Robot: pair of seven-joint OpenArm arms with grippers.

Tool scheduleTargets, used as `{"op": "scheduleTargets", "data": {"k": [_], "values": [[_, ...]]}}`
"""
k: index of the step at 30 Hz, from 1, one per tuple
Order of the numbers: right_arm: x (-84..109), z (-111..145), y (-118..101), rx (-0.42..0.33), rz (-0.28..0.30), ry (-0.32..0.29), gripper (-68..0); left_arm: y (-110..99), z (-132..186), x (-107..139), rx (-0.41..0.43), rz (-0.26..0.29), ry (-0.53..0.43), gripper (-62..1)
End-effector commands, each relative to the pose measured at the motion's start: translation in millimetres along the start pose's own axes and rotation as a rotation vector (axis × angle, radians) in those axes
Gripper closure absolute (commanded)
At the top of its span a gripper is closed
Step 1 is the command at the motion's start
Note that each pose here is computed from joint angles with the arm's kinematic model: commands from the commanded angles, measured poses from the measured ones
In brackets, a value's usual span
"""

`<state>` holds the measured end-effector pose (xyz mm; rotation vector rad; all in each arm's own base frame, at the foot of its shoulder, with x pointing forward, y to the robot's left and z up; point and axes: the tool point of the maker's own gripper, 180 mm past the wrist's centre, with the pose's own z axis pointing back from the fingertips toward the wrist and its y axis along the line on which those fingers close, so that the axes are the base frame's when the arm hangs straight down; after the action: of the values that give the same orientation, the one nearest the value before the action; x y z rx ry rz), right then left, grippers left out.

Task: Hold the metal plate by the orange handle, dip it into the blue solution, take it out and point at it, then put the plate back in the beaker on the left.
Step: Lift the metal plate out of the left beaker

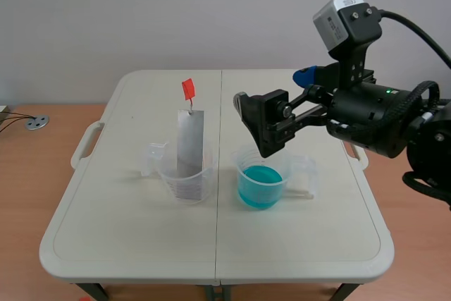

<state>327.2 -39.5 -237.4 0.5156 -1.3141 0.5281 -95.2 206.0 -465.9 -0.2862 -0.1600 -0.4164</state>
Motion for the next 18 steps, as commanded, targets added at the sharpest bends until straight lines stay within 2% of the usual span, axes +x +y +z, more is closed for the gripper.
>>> {"op": "scheduleTargets", "data": {"k": [1,8,18], "values": [[14.4,-5.7,-0.3,0.008,0.002,-0.048,-66.3,-4.7,0.9,3.3,-0.010,0.000,-0.013,-1.9],[14.6,-31.9,6.4,0.041,-0.022,-0.051,-66.3,-4.7,0.9,3.3,-0.010,0.001,-0.013,-1.9],[-6.1,-76.3,12.4,0.082,-0.073,0.011,-66.3,-4.8,0.8,3.2,-0.011,0.001,-0.013,-1.9]]}}
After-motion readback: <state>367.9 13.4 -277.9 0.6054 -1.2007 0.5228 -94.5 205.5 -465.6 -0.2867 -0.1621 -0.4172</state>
